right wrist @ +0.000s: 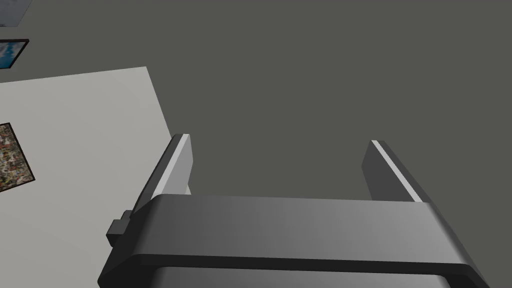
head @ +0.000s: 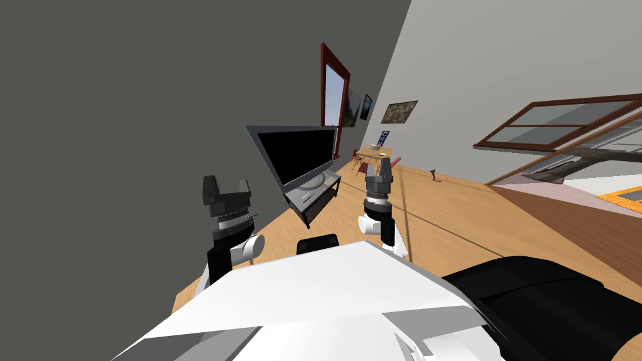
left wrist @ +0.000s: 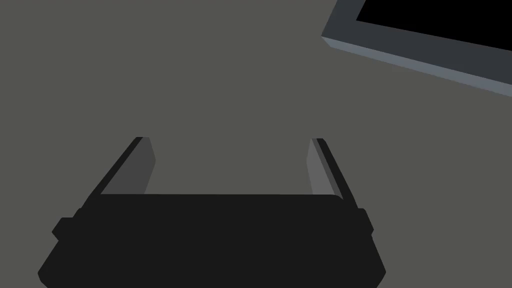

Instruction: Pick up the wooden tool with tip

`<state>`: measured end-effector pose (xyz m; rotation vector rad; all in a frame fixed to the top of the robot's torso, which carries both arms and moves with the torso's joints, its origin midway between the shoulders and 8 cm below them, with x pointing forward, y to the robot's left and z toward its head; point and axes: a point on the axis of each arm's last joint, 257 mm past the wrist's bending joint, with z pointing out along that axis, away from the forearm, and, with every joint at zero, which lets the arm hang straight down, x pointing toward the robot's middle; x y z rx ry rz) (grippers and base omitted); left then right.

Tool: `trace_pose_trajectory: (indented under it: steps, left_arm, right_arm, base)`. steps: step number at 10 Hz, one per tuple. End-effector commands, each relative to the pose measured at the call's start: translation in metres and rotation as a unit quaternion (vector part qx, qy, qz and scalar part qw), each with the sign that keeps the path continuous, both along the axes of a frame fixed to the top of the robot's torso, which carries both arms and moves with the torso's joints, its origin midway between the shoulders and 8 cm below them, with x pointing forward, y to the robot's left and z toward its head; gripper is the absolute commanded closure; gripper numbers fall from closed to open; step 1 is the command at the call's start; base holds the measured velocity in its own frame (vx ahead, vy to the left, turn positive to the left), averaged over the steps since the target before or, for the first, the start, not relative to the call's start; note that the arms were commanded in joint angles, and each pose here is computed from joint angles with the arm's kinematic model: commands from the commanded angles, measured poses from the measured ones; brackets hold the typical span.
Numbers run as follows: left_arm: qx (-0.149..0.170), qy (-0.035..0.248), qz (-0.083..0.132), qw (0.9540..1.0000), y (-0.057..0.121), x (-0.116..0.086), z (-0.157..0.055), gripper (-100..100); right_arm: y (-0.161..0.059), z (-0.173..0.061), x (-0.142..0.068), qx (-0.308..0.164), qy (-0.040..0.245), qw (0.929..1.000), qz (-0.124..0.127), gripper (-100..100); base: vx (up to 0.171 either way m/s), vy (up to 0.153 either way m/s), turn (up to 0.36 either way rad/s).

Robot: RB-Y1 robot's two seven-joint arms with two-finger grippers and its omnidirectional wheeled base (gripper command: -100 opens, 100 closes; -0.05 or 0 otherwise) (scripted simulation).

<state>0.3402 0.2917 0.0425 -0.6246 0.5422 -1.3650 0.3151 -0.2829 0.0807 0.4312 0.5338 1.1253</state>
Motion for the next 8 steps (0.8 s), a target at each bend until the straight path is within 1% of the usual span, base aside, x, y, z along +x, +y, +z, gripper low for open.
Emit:
trace_pose_trajectory:
  steps: [1, 4, 5, 6, 8]
  left_arm:
    - [0.005, 0.022, -0.008, 0.9997, 0.001, 0.011, -0.012, -100]
    - [0.001, 0.070, -0.018, 0.9974, 0.007, 0.035, -0.039, -100]
    - [0.000, 0.072, -0.018, 0.9973, 0.007, 0.035, -0.039, -100]
    - [-0.004, 0.092, -0.020, 0.9955, 0.011, 0.045, -0.052, -100]
    - [-0.018, 0.133, -0.024, 0.9906, 0.020, 0.063, -0.078, -100]
  right_arm:
    - [0.000, 0.000, 0.000, 0.000, 0.000, 1.0000, 0.000, 0]
    - [0.000, 0.000, 0.000, 0.000, 0.000, 1.0000, 0.000, 0]
    - [0.000, 0.000, 0.000, 0.000, 0.000, 1.0000, 0.000, 0]
    - [0.000, 0.000, 0.000, 0.000, 0.000, 1.0000, 0.000, 0]
    - [0.000, 0.000, 0.000, 0.000, 0.000, 1.0000, 0.000, 0]
  base:
    - [0.019, -0.014, -0.035]
    - [0.040, -0.029, -0.032]
    - [0.029, -0.025, -0.013]
    - [0.023, -0.030, -0.028]
    - [0.050, -0.035, -0.050]
